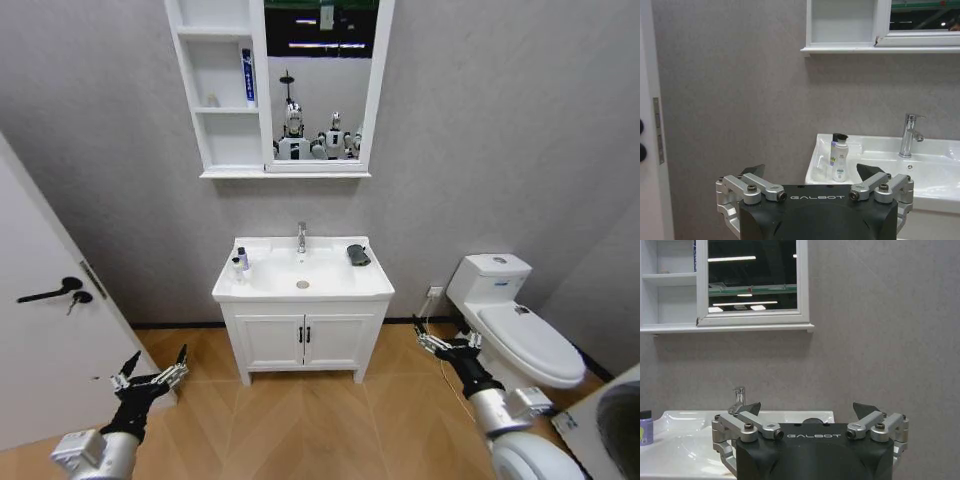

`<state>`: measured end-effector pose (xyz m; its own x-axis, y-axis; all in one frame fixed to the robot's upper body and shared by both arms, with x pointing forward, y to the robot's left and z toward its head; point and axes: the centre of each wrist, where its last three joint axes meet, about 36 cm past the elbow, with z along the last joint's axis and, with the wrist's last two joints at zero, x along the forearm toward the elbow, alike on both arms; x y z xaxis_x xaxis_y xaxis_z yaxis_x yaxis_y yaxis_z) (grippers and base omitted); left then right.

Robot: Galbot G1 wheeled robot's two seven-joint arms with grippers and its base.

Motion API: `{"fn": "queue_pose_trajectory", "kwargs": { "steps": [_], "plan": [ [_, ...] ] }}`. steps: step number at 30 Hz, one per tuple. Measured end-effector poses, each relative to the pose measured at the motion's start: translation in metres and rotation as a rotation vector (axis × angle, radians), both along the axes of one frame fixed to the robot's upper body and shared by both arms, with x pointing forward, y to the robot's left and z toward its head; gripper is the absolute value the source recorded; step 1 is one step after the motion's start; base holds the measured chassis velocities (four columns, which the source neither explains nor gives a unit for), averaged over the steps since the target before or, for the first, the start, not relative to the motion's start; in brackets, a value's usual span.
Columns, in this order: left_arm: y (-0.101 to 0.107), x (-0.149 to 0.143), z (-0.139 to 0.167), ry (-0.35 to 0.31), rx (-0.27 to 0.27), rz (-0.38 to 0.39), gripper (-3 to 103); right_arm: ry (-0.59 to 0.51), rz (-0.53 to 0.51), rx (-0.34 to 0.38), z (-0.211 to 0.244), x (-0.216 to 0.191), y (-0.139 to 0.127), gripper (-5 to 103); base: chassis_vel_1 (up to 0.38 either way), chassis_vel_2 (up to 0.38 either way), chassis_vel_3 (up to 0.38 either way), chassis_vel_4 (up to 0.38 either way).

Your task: Move facial cleanser and shampoo from washbasin to cabinet, then wipe washbasin with towel.

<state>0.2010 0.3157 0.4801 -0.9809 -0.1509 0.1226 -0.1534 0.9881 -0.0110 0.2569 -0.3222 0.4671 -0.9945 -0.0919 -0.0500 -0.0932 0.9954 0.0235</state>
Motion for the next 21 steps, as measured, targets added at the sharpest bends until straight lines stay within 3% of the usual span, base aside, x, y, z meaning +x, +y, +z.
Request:
{"fn": "queue_pose_trajectory", "kwargs": {
  "steps": [8, 17, 21],
  "plan": [
    [0.002, 0.001, -0.003, 0.007, 0.002, -0.001, 100, -0.045, 0.051, 0.003, -0.005, 0.005, 0.008, 100, -0.293, 0.291, 0.310, -0.303],
    [0.007, 0.008, -0.006, 0.018, 0.022, -0.034, 100, -0.048, 0.050, -0.011, -0.009, 0.014, 0.004, 100, -0.040, 0.051, 0.009, -0.017],
    [0.015, 0.022, -0.007, 0.025, 0.061, -0.085, 100, -0.042, 0.034, -0.018, -0.012, 0.019, -0.002, 100, 0.090, -0.063, -0.068, 0.073]
  ]
}}
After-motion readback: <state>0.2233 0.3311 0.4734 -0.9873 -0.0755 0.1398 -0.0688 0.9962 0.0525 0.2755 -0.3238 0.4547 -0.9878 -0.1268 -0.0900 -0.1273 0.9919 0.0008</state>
